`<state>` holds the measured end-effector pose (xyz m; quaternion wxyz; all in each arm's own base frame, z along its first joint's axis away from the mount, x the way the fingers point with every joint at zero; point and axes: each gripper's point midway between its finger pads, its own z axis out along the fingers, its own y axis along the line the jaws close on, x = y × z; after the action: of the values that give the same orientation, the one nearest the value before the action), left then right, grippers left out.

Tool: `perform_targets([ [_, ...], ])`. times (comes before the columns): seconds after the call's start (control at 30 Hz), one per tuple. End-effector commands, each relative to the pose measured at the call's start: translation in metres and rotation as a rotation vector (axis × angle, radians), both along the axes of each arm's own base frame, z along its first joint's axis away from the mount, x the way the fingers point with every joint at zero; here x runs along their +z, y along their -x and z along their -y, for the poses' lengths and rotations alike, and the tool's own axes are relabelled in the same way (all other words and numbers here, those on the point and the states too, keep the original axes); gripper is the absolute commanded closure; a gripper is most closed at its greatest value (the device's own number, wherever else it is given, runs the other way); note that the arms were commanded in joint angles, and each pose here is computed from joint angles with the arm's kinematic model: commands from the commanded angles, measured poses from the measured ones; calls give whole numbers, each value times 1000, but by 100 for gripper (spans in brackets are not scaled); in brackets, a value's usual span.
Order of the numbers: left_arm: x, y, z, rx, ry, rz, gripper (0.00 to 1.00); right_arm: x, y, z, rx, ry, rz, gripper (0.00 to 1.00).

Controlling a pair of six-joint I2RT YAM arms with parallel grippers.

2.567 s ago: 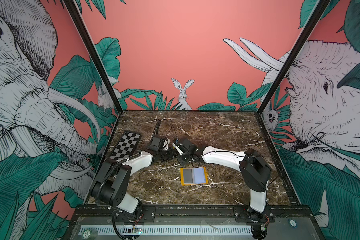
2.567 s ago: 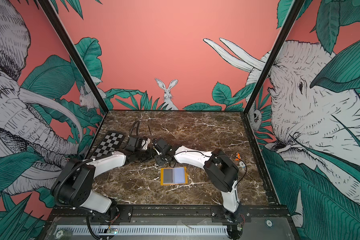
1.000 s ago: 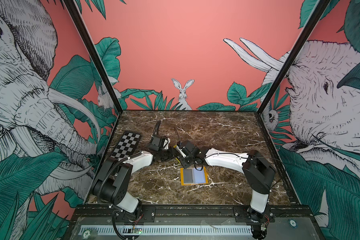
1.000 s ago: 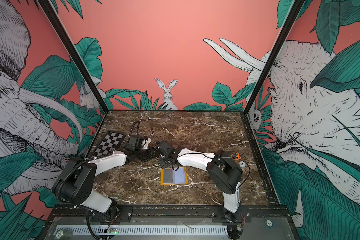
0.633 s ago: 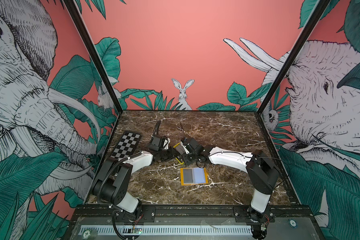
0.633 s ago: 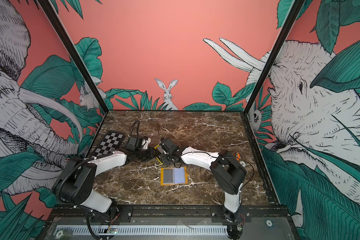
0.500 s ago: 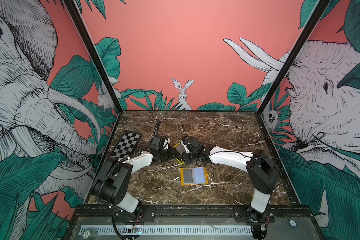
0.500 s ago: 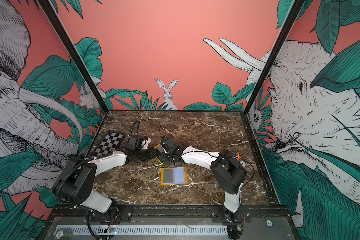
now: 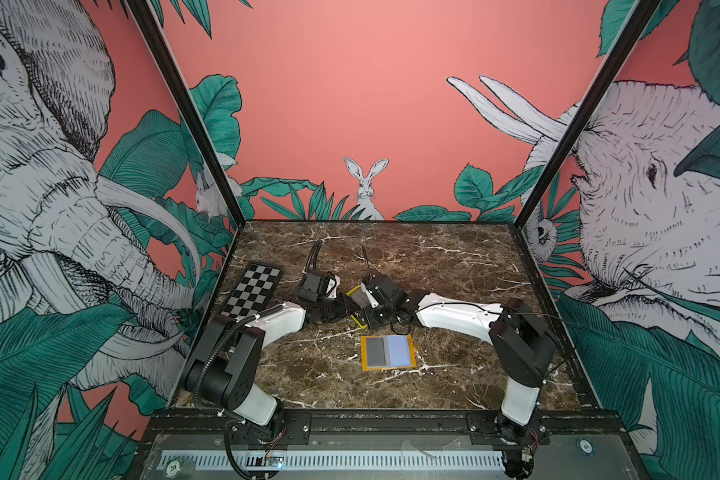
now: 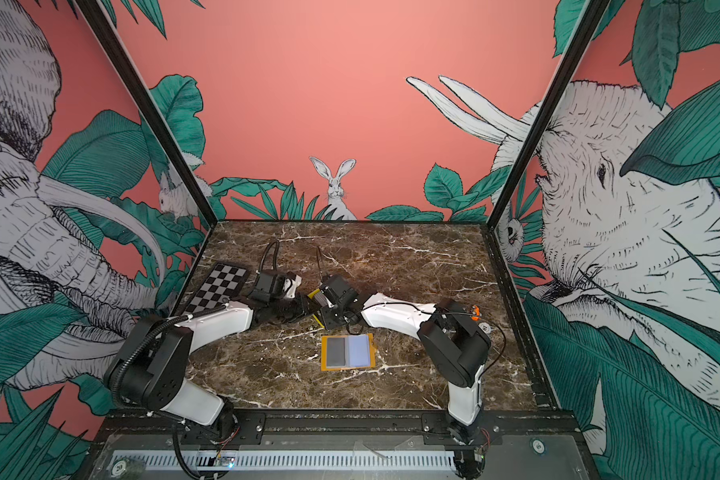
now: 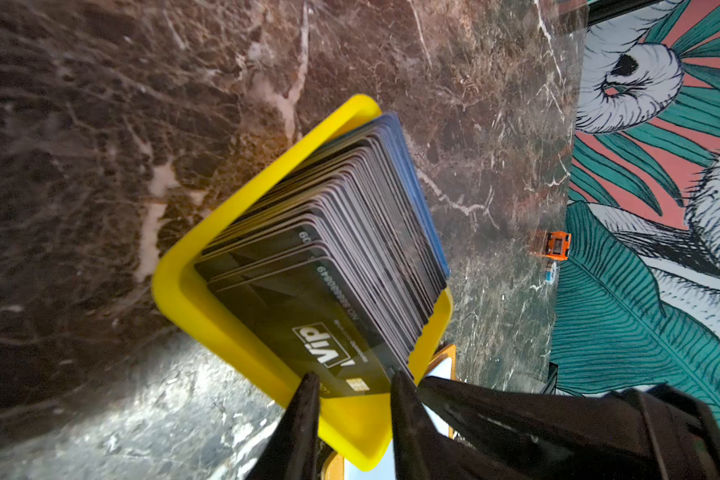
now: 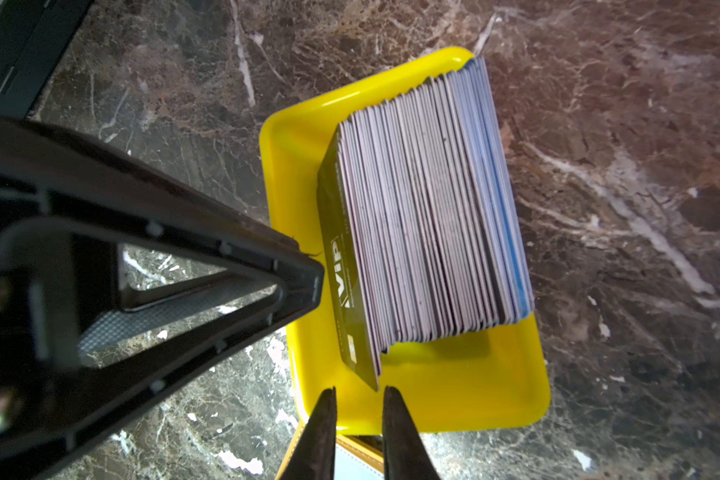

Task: Put the credit cards into the card holder

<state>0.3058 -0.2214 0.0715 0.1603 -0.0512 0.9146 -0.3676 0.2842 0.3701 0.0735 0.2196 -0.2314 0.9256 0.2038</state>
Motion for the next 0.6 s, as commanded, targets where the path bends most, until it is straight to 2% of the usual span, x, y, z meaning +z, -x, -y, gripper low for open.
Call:
perform_targets([
  [0.0,7,0,-5,9,-9,18,68,2,-6,-5,-9,-15,2,79],
  [0.57,6,0,-3,4,-3,18,69,2,-7,-9,6,-18,5,81],
])
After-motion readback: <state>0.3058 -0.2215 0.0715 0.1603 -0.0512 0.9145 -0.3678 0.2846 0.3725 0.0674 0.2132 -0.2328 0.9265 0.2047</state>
